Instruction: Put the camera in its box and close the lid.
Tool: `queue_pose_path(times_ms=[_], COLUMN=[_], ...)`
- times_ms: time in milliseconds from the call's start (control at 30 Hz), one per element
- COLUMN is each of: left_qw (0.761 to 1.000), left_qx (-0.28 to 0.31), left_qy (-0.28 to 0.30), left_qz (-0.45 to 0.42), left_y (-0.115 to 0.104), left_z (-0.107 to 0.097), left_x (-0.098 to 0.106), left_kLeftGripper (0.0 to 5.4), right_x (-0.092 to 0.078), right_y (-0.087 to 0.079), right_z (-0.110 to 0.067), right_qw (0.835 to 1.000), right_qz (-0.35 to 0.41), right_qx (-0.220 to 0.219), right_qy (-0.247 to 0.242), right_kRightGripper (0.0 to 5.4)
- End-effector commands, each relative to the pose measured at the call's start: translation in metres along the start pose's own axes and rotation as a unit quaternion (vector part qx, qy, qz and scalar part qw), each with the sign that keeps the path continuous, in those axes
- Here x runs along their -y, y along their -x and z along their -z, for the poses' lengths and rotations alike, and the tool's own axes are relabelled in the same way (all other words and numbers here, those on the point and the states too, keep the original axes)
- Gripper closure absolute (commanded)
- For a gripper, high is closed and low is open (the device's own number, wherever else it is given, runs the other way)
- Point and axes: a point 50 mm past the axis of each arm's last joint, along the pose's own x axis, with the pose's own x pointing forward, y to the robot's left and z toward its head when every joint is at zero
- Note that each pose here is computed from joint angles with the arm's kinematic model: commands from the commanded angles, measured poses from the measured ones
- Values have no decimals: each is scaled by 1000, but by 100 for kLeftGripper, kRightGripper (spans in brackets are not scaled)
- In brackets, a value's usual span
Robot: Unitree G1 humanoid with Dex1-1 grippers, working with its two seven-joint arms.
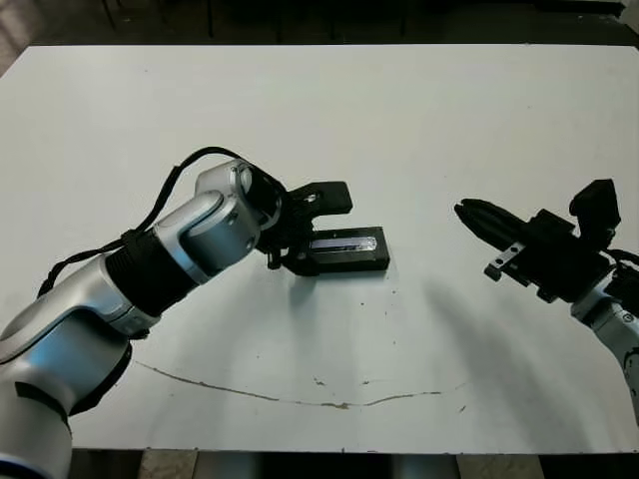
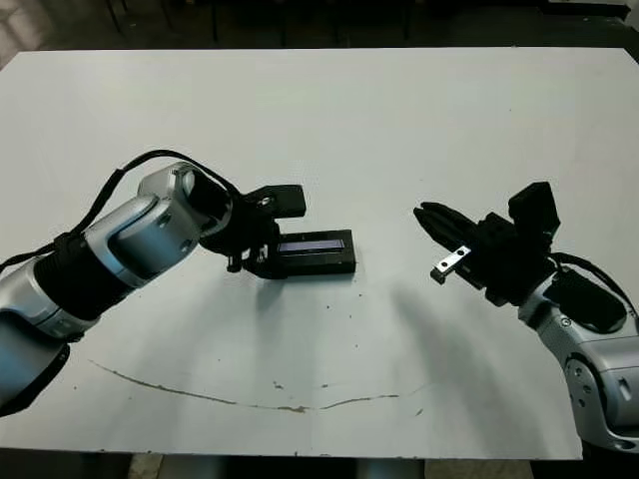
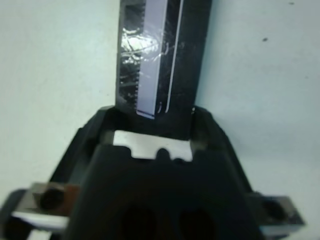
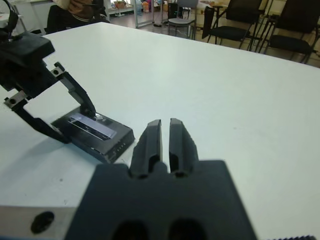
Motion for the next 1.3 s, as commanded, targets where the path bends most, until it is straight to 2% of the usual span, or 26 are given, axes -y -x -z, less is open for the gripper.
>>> queue_pose_path(times_ms=[33, 167, 300, 400, 633, 833, 1067, 1233, 1300], left_qw=[998, 998, 999, 1000, 999, 993, 989, 987, 981], left_qx=[-2, -8, -19, -17, -35, -22, -27, 17, 73], left_qy=[-27, -38, -16, 8, 16, 77, 82, 107, 82], left_qz=[62, 48, 32, 22, -30, -91, -124, -119, -159], left_y=[-18, -16, -12, -7, 17, 44, 56, 74, 85], left_z=[9, 22, 37, 45, 74, 103, 122, 122, 113], left_x=[20, 19, 16, 14, 7, 8, 11, 12, 11], left_kLeftGripper=[138, 70, 1, 1, 1, 1, 1, 1, 8], right_x=[1, 1, 2, 1, 1, 5, 6, 7, 7], right_y=[1, 1, -1, -1, -1, -1, -4, -3, -2], right_z=[7, 7, 7, 8, 9, 13, 12, 10, 11], right_qw=[1000, 1000, 1000, 1000, 1000, 999, 999, 1000, 1000], right_qz=[-4, -7, -6, -9, -12, -18, -20, -12, -6], right_qx=[-14, -14, -17, -18, -18, -15, -16, -16, -15], right_qy=[-14, -5, -4, -7, -15, -24, -21, -12, -10], right_kRightGripper=[540, 540, 540, 540, 540, 540, 540, 540, 540])
